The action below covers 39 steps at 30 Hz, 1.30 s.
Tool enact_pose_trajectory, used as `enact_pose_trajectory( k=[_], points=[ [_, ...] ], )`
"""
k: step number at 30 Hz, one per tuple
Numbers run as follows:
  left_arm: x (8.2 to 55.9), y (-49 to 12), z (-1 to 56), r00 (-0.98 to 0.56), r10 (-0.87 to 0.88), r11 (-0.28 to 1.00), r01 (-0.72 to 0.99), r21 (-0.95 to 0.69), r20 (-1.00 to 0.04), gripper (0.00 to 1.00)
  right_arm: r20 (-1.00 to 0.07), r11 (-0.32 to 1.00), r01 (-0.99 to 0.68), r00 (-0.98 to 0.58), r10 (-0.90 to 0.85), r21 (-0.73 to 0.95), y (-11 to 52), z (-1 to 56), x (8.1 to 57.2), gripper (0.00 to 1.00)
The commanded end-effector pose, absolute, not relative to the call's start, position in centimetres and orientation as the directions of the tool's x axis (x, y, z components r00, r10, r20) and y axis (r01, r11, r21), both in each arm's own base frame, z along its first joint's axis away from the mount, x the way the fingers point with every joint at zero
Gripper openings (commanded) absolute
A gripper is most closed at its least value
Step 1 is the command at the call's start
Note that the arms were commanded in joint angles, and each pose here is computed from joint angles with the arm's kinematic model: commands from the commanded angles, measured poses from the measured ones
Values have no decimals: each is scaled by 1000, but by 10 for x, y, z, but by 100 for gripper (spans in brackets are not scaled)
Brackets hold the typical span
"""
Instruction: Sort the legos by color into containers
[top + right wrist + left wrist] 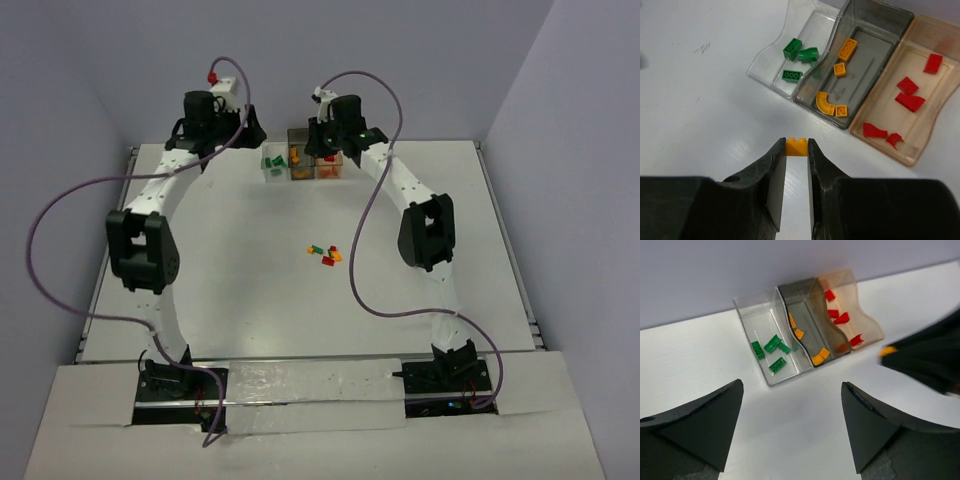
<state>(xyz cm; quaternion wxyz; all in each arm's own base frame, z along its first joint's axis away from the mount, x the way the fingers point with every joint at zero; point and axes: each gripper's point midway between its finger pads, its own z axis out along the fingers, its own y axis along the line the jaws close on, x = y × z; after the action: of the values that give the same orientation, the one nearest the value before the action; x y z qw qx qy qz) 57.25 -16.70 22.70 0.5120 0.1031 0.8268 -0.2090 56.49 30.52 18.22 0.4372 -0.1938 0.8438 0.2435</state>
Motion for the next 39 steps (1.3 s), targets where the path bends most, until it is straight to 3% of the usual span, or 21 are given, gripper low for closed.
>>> enact_pose_trajectory(
  k=[1, 9, 16, 18, 21, 30, 39],
  points=[
    [534, -128, 297, -382, -124, 908, 327, -260, -916, 91, -920, 829, -518, -391, -11, 210, 324, 215, 599, 0],
    [479, -109, 308, -406, -152, 902, 315, -295, -901, 94, -946, 876, -425, -308, 97, 228, 329, 195, 634, 16],
    [473, -111, 302, -424, -162, 895, 317, -314, -891, 93, -955, 882, -435, -292, 52, 182, 346, 172, 634, 22],
    [473, -111, 301, -431, -165, 895, 313, -319, -887, 94, -957, 891, -420, -286, 48, 171, 345, 169, 636, 28],
    [471, -113, 301, -438, -168, 890, 318, -327, -883, 94, -963, 893, -413, -262, 68, 176, 345, 177, 639, 42],
    [468, -119, 294, -470, -149, 876, 346, -337, -870, 99, -971, 886, -426, -219, 93, 182, 342, 218, 635, 65],
    [462, -118, 296, -459, -150, 876, 349, -333, -876, 99, -987, 885, -445, -132, 88, 138, 335, 266, 627, 78]
  ],
)
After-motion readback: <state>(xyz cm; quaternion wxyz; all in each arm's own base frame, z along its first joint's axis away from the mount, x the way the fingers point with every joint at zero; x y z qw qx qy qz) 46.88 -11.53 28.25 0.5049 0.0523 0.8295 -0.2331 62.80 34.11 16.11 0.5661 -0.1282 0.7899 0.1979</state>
